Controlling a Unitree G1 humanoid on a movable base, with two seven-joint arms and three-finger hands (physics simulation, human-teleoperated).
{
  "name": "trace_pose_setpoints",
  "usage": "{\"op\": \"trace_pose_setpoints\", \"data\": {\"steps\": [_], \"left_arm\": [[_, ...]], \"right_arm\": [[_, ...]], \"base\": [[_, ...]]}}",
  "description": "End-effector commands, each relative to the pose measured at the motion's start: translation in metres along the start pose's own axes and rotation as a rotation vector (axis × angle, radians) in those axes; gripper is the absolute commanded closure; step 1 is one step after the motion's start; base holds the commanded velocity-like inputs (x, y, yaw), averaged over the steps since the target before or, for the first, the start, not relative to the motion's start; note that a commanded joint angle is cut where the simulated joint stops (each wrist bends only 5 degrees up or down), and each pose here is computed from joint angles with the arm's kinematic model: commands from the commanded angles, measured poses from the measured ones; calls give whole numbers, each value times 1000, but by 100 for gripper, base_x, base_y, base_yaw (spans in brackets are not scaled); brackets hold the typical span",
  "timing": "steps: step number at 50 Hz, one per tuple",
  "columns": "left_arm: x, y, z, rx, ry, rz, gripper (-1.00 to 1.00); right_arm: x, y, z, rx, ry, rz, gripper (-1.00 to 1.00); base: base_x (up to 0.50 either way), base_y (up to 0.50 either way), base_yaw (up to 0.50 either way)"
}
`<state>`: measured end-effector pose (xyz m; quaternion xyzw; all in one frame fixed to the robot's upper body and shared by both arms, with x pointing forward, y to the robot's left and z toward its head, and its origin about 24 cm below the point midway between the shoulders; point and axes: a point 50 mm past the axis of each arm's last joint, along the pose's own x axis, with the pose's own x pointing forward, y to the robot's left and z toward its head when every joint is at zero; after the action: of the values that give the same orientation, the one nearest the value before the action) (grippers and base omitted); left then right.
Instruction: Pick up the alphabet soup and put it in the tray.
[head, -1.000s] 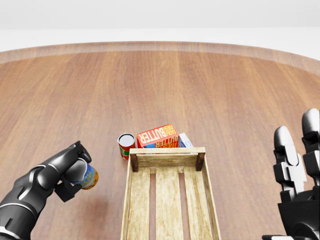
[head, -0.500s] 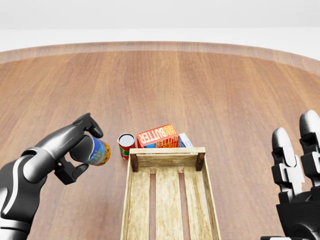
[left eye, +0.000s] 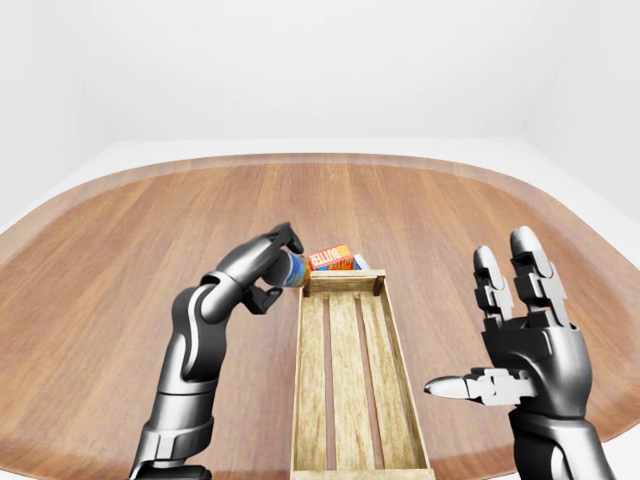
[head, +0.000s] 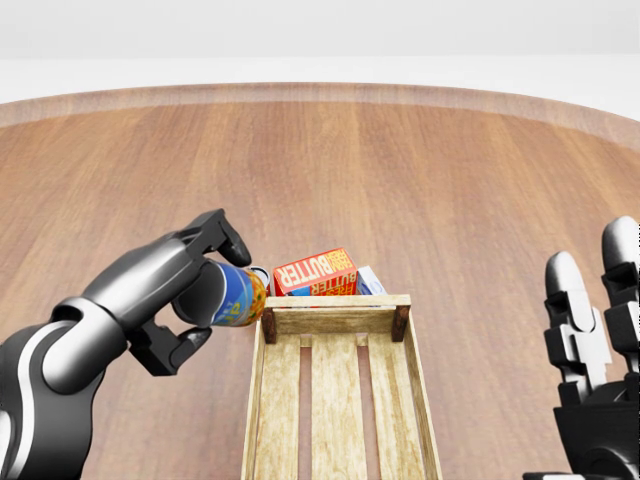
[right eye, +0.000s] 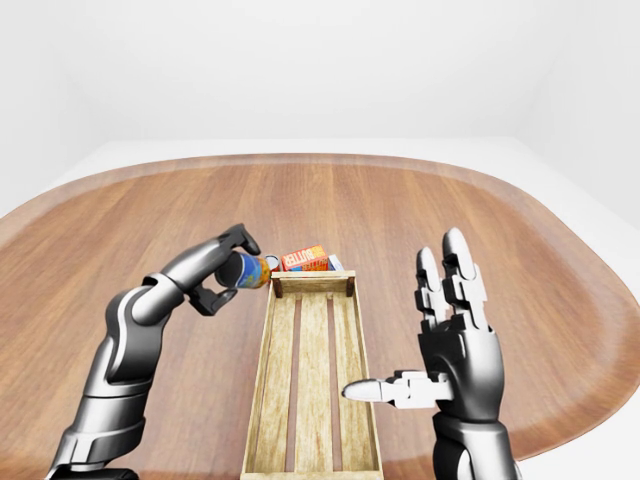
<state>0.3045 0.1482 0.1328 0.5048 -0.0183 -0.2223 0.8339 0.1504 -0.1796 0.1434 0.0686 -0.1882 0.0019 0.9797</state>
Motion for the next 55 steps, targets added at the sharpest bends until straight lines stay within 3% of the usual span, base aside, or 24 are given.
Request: {"op": "trace_pose_setpoints", "data": {"steps": [1, 6, 11, 20, 31, 47, 55], "left_arm": [[-7, -8, 33, 68, -104, 39, 100], [0, -16, 40, 81, -128, 6, 100], [17, -45, 33, 100, -111, -130, 100], [40, -75, 26, 131, -49, -287, 100], [58, -106, 19, 164, 13, -352, 100], [71, -126, 15, 123, 43, -418, 100], [74, -146, 12, 148, 69, -452, 100]], "right_arm": [[1, 1, -2, 4, 5, 4, -100], [0, -1, 0, 0, 0, -4, -100], [0, -1, -5, 7, 17, -1, -100], [1, -2, -4, 9, 14, -2, -100], [-2, -4, -2, 9, 11, -5, -100], [0, 2, 2, 6, -6, 8, -100], [-1, 4, 3, 6, -8, 14, -100]], "base": [[0, 0, 0], [0, 0, 0], [0, 0, 0], [0, 0, 0], [0, 0, 0], [0, 0, 0], [0, 0, 0]]}}
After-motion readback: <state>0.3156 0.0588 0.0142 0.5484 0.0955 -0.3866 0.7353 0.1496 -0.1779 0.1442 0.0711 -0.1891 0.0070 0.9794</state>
